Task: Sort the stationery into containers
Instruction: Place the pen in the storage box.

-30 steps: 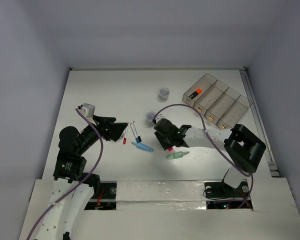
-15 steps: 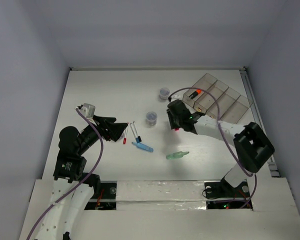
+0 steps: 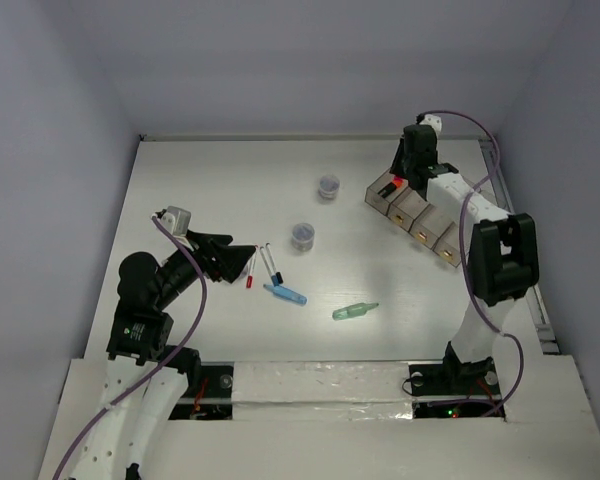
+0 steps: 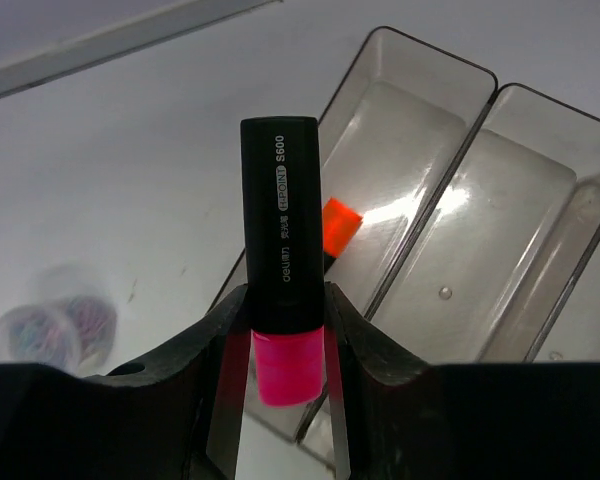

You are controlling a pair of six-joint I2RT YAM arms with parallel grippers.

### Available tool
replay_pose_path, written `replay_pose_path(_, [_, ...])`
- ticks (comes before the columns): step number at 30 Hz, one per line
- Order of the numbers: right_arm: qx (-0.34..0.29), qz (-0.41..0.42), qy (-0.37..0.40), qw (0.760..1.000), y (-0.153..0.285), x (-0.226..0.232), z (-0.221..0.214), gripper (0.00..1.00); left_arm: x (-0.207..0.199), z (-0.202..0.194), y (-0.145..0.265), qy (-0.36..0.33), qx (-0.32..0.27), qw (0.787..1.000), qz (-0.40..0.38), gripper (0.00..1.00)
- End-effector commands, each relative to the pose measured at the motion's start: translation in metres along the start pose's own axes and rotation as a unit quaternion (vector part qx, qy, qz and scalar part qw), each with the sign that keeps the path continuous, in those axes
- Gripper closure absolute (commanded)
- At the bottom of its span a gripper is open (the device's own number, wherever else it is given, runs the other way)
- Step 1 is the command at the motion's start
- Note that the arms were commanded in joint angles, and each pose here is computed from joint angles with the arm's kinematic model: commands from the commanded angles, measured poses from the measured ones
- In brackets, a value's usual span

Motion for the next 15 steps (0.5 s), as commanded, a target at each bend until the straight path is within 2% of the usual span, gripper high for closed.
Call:
replay_pose_path(1, [-0.006,0.0,-0.032,0.999,-0.024,0.006,0.017,0.85,0.0,0.005,0.0,-0.011,-0.015,1.0,-0.003,0.29])
replay_pose_path(6, [0.004,-0.009,-0.059,0.998,-0.038,0.003,0.018,0.81,0.001,0.004,-0.001,-0.01,-0.014,1.0,-0.002,0.29])
replay_pose_path(15, [0.005,-0.027,-0.081,0.996,-0.038,-0.008,0.02,0.63,0.004,0.003,-0.002,-0.006,-0.011,1.0,0.006,0.29])
Point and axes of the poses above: each gripper's point midway between its finger pads, its own y axis back along the fingers, its own x axis along the line the jaws close on, z = x × y, the point moved 2 cm from there along y, back along the fingers, and after that the axes turned 9 degrees about -y, right-handed, at the moved point
